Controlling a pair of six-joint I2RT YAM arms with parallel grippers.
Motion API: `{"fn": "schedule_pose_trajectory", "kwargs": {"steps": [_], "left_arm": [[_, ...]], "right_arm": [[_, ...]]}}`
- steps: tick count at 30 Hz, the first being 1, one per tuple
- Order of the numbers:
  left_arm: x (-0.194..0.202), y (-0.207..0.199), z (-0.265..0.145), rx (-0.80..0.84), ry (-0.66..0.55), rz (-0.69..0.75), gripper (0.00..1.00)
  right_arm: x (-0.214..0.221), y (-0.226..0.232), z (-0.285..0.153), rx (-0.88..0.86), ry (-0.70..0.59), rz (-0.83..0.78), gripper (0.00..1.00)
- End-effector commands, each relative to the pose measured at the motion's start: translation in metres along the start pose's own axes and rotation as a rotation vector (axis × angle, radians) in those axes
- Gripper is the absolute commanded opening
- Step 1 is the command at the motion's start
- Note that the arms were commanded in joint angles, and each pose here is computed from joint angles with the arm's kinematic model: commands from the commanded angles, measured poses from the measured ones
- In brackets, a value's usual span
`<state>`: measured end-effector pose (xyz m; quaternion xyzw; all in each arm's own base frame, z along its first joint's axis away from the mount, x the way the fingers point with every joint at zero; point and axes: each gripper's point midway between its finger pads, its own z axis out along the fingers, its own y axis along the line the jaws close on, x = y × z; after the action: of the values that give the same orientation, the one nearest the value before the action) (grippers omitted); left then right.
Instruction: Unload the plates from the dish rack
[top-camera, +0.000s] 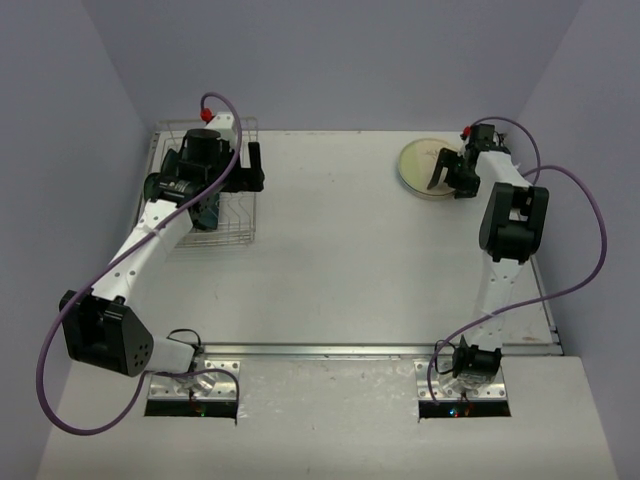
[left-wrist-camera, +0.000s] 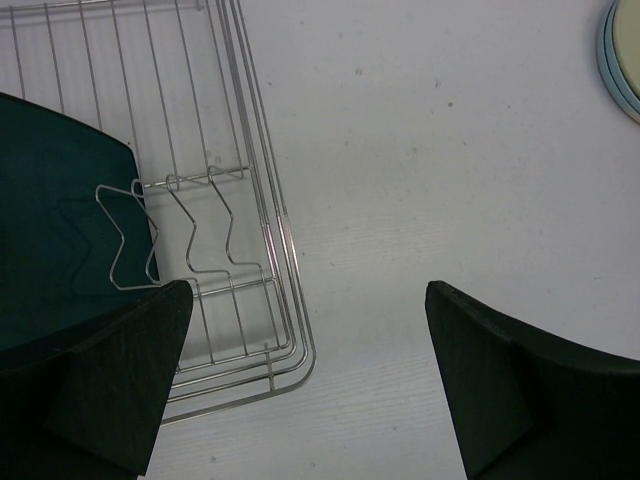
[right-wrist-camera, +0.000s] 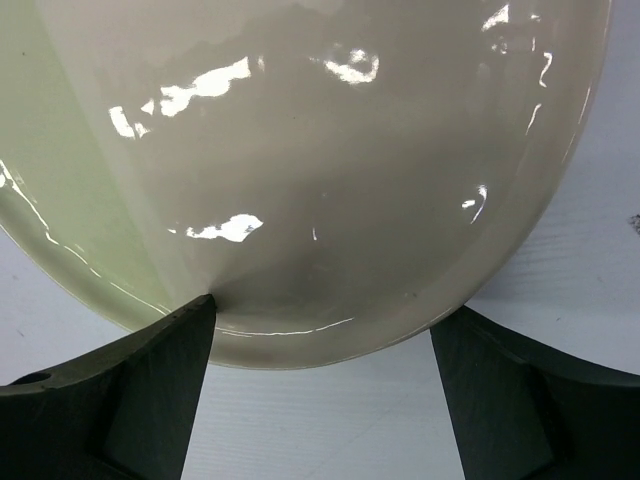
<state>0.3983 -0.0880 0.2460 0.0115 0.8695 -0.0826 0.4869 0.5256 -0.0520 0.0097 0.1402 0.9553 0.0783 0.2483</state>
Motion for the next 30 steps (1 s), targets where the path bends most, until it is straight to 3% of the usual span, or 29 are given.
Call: {"fn": "schedule_pose_trajectory", "kwargs": {"steps": [1,7,13,18,24,30], "left_arm": [[-0.028,-0.003,-0.016,0.002,-0.097,0.006,1.00],[-0.035,0.009,-0.018,-0.065,-0.120,0.005,1.00],[-0.050,0.042,-0.029,-0.236,-0.148,-0.014,1.00],[-0.062,0.071,-0.044,-0.250,-0.143,-0.079,0.99],[-0.057,0.108,-0.042,-0.357,-0.073,-0.075,0.91],[-0.036,0.144,-0.021,-0.412,0.039,-0.098,0.76]], "right_arm": [[0.012,0.001,0.006,0.005,0.056,-0.029,0.86],[0.015,0.017,-0.013,-0.074,0.045,-0.044,0.89],[-0.013,0.049,-0.079,-0.166,-0.119,-0.153,0.93],[-0.029,0.073,-0.142,-0.208,-0.275,-0.262,0.99],[-0.036,0.104,-0.218,-0.244,-0.481,-0.428,0.99],[-0.001,0.123,-0.237,-0.266,-0.564,-0.609,0.99]]}}
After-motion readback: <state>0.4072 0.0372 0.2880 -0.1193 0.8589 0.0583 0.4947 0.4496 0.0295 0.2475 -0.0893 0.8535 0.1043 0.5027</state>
